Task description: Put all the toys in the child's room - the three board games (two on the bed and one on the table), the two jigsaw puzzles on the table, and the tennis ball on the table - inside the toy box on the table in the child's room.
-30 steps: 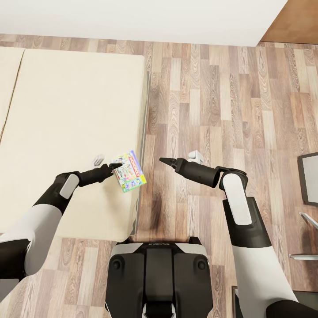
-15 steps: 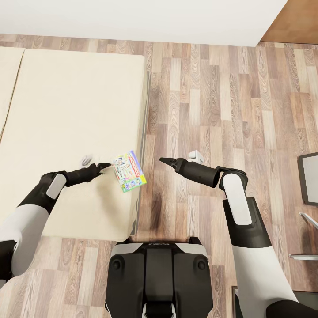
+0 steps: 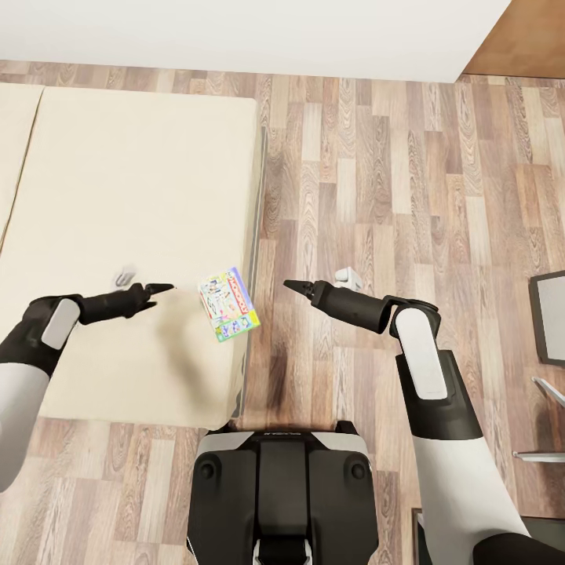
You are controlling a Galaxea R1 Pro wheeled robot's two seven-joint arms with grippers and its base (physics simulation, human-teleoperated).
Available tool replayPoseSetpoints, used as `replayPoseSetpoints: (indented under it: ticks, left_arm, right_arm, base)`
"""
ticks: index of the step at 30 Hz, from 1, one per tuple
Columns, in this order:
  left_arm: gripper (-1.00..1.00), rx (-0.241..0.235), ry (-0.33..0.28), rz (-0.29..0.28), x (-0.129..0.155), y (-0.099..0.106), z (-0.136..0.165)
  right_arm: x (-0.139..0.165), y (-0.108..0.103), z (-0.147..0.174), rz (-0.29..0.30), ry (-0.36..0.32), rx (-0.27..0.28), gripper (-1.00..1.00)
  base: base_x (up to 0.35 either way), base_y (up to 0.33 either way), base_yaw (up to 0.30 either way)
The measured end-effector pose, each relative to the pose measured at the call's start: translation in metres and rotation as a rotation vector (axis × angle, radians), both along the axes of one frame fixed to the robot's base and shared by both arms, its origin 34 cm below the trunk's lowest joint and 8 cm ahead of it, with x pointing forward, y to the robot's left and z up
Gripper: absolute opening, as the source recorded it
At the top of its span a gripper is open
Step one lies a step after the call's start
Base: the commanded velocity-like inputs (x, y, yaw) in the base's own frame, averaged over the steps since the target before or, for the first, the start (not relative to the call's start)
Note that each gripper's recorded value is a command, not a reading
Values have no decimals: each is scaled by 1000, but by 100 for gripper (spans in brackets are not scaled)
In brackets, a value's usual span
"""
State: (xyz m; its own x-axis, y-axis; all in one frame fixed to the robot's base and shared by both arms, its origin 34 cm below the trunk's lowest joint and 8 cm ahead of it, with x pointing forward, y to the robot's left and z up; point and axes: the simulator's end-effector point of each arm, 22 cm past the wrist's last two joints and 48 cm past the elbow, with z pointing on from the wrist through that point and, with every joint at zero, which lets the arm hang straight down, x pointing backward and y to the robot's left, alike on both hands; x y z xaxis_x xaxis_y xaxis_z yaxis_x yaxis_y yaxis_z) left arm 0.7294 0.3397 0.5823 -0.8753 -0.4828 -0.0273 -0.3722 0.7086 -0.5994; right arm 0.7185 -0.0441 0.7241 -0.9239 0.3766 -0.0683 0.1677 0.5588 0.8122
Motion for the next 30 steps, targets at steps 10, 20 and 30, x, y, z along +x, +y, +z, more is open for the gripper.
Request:
replayPoseSetpoints:
  ticks: [10,20,30]
  left_arm:
    - [100,-102,13,-1,0,39,47]
    - [100,-196,-38,11,-18,107,112]
    - [100,-389,-127,-29,-59,131,187]
  right_arm:
    - [3,-19,-5,-37,10,-18,100]
    - [-2,-77,-24,-39,12,-126,100]
    - [7,-109,-19,-91,-6,-155,100]
  base:
    - [0,0,0]
    - [0,0,0]
    - [0,0,0]
